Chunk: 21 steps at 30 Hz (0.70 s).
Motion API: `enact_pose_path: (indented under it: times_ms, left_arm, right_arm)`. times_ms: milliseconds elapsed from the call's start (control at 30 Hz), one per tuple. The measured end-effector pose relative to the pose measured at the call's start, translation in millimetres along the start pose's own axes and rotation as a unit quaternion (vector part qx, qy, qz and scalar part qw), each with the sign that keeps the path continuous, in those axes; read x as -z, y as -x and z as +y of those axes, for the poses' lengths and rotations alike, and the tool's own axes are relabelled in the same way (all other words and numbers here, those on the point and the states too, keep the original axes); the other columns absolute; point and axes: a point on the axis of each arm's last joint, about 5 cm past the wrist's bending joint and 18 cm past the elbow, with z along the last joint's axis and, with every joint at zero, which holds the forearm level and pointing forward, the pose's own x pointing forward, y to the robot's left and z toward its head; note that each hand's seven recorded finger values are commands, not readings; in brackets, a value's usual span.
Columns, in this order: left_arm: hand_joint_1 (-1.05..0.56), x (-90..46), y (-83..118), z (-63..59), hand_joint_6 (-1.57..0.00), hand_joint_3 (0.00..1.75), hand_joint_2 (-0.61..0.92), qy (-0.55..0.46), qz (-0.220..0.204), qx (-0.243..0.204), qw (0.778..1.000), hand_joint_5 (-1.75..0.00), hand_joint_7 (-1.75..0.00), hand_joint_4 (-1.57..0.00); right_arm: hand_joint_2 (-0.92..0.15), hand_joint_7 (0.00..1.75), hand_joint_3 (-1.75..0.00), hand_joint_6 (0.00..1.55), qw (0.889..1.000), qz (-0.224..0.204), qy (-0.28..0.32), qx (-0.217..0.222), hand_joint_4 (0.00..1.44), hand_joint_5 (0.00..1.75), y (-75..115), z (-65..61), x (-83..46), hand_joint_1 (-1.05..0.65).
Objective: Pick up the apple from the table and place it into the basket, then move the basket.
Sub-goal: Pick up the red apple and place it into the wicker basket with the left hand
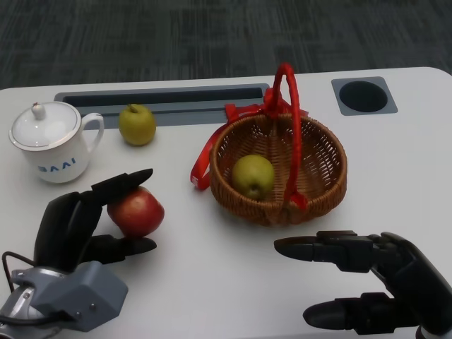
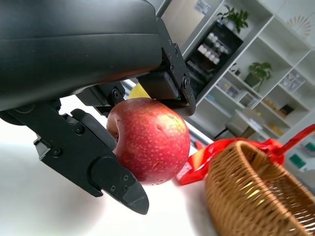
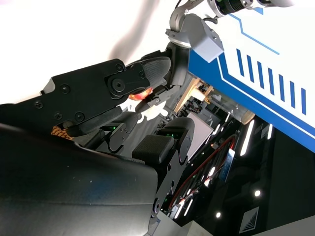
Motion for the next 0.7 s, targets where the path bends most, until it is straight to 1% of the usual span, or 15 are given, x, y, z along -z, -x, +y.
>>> enact_pose_path:
  times_ms: [133,267,400,500,600,700]
  left_arm:
    - [-0.17,-7.4,-5.5,0.4,-1.14,0.00,0.79,0.031,-0.041,-0.025,0.998,-0.06,-0.01,-1.31]
    - [-0.18,-15.9,-13.9,3.0,-1.13,0.01,0.80,0.048,-0.089,-0.050,0.994,-0.04,0.00,-1.28]
    - [-0.19,-26.0,-27.1,7.6,-1.14,0.00,0.79,0.056,-0.134,-0.068,0.987,-0.05,-0.01,-1.30]
    - [-0.19,-35.8,-41.3,9.5,-1.15,0.00,0.78,0.059,-0.164,-0.072,0.982,-0.04,-0.01,-1.29]
    - [-0.18,-48.7,-57.1,7.4,-1.16,0.00,0.78,0.067,-0.192,-0.069,0.977,-0.03,-0.01,-1.28]
    - [-0.15,-60.0,-68.0,0.8,-1.18,0.00,0.75,0.077,-0.207,-0.063,0.973,-0.03,-0.02,-1.30]
  right_arm:
    - [-0.90,0.00,0.00,0.75,1.000,0.000,0.000,0.000,0.81,0.00,0.0,0.0,0.0,-0.51]
    - [-0.90,0.00,0.00,0.75,1.000,0.001,0.000,-0.001,0.81,0.00,0.1,0.0,0.2,-0.51]
    - [-0.90,0.00,0.00,0.75,1.000,0.002,-0.001,-0.001,0.82,0.00,-0.2,0.0,0.9,-0.51]
    - [-0.90,0.00,0.00,0.75,1.000,0.002,0.000,-0.002,0.83,0.01,-0.7,0.4,1.2,-0.52]
    - [-0.90,0.00,0.00,0.75,1.000,0.002,0.000,-0.003,0.83,0.00,-1.4,1.5,1.3,-0.52]
    - [-0.91,0.00,0.00,0.75,1.000,0.001,-0.001,-0.002,0.83,0.00,-1.9,1.8,1.3,-0.52]
